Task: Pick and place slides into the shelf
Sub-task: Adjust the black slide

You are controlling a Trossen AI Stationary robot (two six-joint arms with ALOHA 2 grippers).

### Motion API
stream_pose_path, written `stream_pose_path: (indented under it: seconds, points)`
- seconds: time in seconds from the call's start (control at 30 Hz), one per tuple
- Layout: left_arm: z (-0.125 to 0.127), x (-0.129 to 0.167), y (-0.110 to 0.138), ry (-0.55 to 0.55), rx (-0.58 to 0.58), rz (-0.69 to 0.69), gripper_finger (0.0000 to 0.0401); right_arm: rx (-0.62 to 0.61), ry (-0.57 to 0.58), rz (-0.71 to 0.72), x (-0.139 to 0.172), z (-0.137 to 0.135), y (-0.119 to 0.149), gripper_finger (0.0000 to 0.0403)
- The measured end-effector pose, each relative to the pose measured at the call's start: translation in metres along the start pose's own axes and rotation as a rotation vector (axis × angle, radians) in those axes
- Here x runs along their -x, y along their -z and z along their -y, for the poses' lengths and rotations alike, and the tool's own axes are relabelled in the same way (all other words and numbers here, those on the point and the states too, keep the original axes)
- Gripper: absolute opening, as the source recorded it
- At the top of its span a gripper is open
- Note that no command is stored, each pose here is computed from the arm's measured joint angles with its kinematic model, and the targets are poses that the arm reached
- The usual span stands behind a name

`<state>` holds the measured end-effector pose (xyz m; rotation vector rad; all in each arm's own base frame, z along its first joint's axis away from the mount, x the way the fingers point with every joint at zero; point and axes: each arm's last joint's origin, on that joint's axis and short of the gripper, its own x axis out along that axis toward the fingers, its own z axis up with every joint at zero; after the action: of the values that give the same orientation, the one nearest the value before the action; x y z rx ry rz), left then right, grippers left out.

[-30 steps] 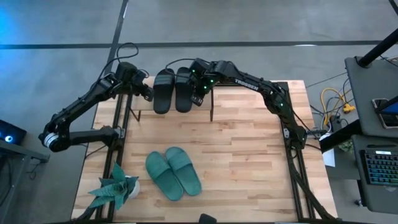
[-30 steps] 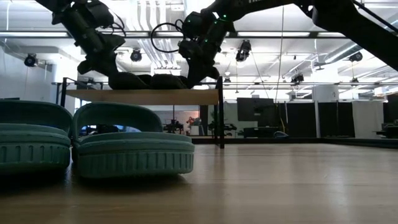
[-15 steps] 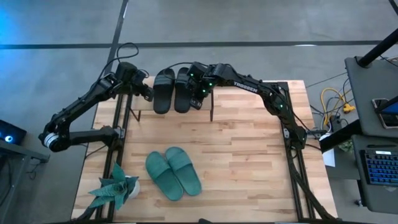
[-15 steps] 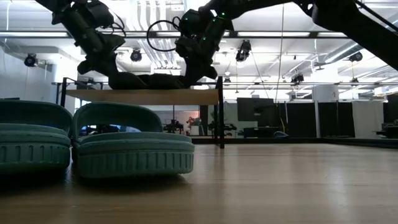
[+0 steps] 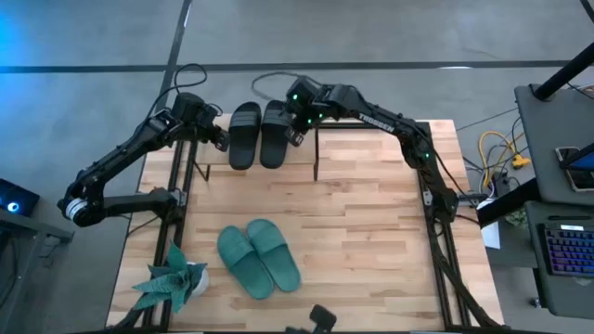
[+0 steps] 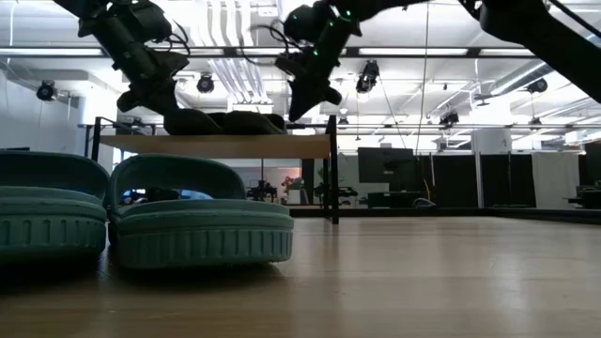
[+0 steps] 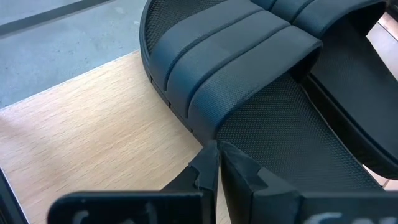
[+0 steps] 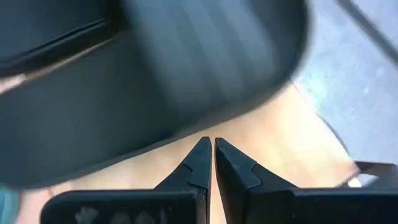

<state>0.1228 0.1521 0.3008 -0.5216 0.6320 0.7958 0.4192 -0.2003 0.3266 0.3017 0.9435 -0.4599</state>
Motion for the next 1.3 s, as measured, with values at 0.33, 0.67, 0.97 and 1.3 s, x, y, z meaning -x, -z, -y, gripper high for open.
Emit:
stream_pose_path:
  seconds: [0.33,0.67,0.97,1.3]
  points:
    - [0.0,0.0,0.0,0.0,0.0,0.0,0.0001,-0.136,0.003,0.018,-0.016,0.05,-0.002,0.0013]
    - [0.0,0.0,0.0,0.001,0.005,0.0,0.0001,-0.11,-0.049,0.024,-0.043,0.051,-0.002,0.0013]
    - [0.0,0.0,0.0,0.0,0.007,-0.001,0.0001,-0.087,-0.079,0.036,-0.046,0.05,-0.003,0.0013]
    - [0.0,0.0,0.0,0.001,0.006,0.0,0.0002,-0.079,-0.107,0.034,-0.046,0.046,-0.003,0.0013]
